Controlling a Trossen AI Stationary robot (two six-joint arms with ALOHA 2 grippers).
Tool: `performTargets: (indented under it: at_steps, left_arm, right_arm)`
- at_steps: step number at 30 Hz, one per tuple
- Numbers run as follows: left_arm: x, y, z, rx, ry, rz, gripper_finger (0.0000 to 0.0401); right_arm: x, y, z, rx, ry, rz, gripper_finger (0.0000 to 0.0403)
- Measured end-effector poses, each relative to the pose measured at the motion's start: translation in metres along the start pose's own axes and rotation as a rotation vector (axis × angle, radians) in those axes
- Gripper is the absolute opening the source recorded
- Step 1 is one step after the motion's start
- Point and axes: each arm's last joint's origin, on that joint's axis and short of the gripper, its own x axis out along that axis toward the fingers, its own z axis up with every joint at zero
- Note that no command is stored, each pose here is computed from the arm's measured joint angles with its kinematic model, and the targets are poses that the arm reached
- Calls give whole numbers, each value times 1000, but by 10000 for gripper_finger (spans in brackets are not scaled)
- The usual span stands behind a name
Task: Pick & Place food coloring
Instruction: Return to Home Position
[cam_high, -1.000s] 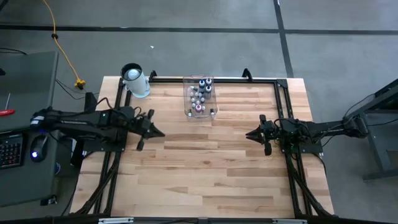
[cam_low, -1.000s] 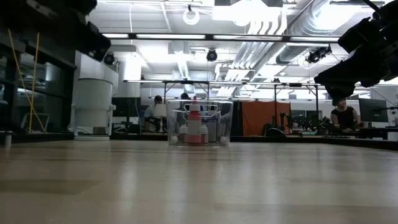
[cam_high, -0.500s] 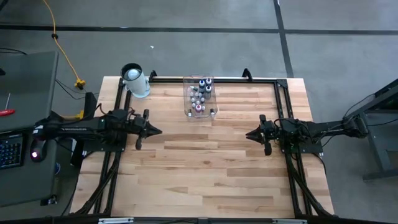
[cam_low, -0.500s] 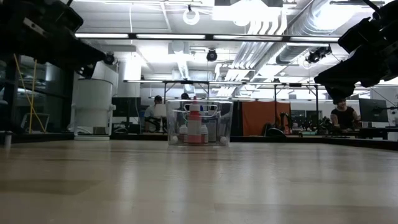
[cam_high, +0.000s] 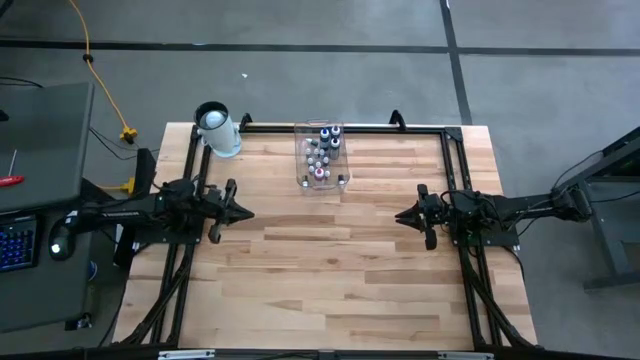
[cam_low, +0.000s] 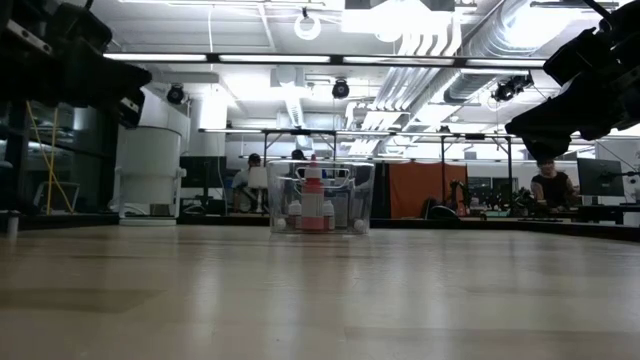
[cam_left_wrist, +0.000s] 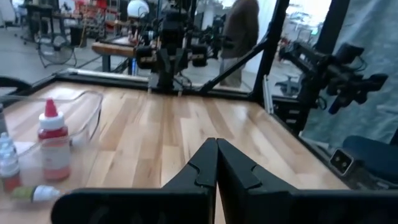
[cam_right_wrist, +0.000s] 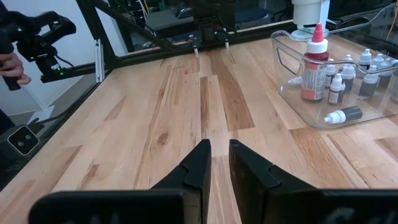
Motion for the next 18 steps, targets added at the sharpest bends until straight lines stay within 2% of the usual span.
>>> performTargets:
  at_steps: [10,15,18]
  left_arm:
    - [-4,-1,1,-11,-49,0,0]
    - [-4,1,0,-25,-47,61,0]
    - [-4,4,-2,-22,-44,149,0]
  right_arm:
    - [0,0,0,0,0,0,52]
    - [0,0,0,0,0,0,52]
    - [0,0,0,0,0,1,53]
